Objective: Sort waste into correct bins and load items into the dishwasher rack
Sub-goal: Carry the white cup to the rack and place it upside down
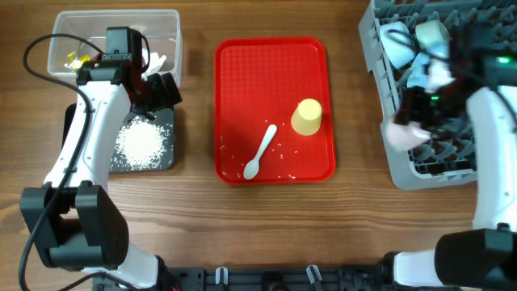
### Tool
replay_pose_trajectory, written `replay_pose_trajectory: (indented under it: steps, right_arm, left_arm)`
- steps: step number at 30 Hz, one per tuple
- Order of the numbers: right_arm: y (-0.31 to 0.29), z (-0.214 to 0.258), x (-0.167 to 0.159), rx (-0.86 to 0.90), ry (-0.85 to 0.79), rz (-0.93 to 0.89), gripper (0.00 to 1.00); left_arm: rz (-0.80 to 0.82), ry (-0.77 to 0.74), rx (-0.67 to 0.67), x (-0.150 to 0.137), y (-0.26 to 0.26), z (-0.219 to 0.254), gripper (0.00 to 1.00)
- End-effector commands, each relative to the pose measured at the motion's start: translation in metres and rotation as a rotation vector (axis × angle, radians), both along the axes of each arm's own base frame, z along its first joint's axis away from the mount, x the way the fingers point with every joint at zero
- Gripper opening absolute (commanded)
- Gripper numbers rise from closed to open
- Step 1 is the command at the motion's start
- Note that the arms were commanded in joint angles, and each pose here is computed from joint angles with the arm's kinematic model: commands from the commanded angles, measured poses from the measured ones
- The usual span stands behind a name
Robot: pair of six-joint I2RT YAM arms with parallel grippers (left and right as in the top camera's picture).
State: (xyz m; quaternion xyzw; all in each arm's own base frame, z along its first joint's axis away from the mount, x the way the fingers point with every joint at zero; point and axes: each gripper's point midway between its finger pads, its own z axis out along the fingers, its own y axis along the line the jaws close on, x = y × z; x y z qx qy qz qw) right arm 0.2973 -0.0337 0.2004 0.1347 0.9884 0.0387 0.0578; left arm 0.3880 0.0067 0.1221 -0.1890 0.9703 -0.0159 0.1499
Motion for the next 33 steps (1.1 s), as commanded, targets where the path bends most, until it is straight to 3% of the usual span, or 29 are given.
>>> replay_pose_trajectory:
  steps: [1, 7, 20, 26, 29, 33]
  right_arm:
    - [-0.043, 0.003, -0.005, -0.034, -0.009, -0.094, 0.59]
    - [-0.081, -0.011, -0.012, -0.029, 0.014, -0.246, 0.57]
    - [-0.093, -0.072, -0.013, -0.049, 0.132, -0.304, 0.57]
    - [-0.093, -0.072, -0.012, -0.050, 0.130, -0.303, 0.65]
    - [-0.093, -0.072, -0.012, -0.050, 0.130, -0.303, 0.79]
    - [-0.093, -0.072, -0.012, -0.050, 0.130, -0.303, 0.87]
  left_arm:
    - [0.015, 0.010, -0.013, 0.000, -0.001, -0.004, 1.00]
    - [0.015, 0.010, -0.013, 0.000, -0.001, -0.004, 1.00]
    - [0.015, 0.010, -0.013, 0.000, -0.001, -0.004, 1.00]
    - [0.015, 0.010, -0.013, 0.000, -0.001, -0.004, 1.00]
    - [0.015, 0.010, -0.013, 0.000, -0.001, -0.004, 1.00]
    - [0.015, 0.010, -0.013, 0.000, -0.001, -0.004, 1.00]
